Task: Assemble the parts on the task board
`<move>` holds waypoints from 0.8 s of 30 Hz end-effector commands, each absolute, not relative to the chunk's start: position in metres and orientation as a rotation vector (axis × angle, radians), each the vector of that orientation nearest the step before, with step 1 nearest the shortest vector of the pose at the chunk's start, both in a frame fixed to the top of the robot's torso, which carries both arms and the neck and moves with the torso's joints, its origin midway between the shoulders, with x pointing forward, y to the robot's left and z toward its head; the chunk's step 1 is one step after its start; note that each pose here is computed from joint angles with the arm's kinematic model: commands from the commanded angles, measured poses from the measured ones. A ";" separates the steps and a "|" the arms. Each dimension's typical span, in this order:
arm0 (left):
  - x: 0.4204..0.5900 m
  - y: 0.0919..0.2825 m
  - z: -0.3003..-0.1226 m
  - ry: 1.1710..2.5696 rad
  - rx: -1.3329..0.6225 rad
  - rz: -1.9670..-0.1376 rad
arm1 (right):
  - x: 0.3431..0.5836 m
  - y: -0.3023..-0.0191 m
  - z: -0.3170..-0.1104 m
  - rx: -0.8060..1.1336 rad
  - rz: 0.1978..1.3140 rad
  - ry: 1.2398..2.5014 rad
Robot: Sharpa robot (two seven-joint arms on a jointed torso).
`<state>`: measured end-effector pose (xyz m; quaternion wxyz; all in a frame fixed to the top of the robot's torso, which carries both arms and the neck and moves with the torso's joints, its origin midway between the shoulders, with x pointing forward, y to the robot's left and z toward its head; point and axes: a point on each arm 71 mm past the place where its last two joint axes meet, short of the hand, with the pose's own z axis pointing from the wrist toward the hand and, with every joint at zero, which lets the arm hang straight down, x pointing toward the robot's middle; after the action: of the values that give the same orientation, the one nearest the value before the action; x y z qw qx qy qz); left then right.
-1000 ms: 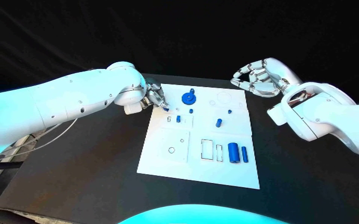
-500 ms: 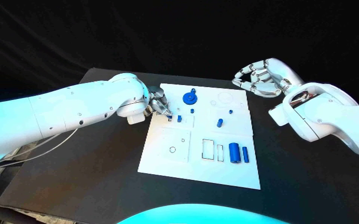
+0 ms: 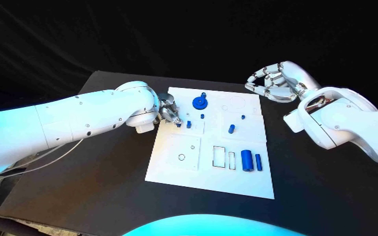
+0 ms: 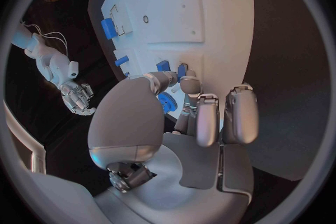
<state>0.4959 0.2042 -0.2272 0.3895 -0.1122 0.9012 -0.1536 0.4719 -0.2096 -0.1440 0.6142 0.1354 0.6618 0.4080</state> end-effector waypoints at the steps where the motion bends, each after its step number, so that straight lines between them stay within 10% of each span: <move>1: 0.496 0.204 -0.229 2.274 -0.262 -0.351 | 0.471 -0.208 -0.144 0.290 0.947 1.532; 24: 0.492 0.203 -0.231 2.310 -0.222 -0.327 | 0.471 -0.209 -0.144 0.289 0.946 1.531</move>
<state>0.4947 0.2028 -0.2274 0.3997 -0.0971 0.9007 -0.1396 0.4718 -0.2102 -0.1440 0.6144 0.1352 0.6619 0.4075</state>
